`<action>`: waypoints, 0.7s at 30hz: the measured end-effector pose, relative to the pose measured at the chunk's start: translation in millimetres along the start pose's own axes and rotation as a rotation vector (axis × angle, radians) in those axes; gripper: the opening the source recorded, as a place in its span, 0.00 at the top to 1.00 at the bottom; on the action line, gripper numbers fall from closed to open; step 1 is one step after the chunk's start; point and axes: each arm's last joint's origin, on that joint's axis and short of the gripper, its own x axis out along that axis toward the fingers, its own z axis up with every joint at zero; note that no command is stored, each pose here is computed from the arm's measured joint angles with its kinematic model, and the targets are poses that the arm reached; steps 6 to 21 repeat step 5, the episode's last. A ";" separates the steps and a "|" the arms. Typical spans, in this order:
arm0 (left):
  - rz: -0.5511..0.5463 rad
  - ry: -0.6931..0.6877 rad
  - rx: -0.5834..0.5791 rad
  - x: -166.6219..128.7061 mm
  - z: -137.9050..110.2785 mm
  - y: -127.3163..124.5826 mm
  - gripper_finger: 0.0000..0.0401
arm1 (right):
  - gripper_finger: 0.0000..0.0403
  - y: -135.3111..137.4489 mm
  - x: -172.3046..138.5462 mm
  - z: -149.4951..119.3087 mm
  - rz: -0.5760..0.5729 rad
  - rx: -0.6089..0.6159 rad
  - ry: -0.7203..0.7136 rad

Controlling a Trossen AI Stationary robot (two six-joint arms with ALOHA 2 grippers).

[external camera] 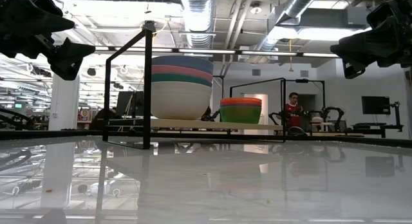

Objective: Place and stack bowls onto a shelf
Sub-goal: Return to Home Position

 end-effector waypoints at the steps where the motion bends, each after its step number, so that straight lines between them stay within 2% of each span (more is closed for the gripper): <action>1: 0.000 0.000 0.000 0.0 0.0 0.0 0.39 | 0.66 0.0 0.0 0.0 0.000 0.000 0.000; 21: 0.000 0.000 0.000 0.0 0.0 0.0 0.39 | 0.66 0.0 0.0 0.0 0.000 0.000 0.000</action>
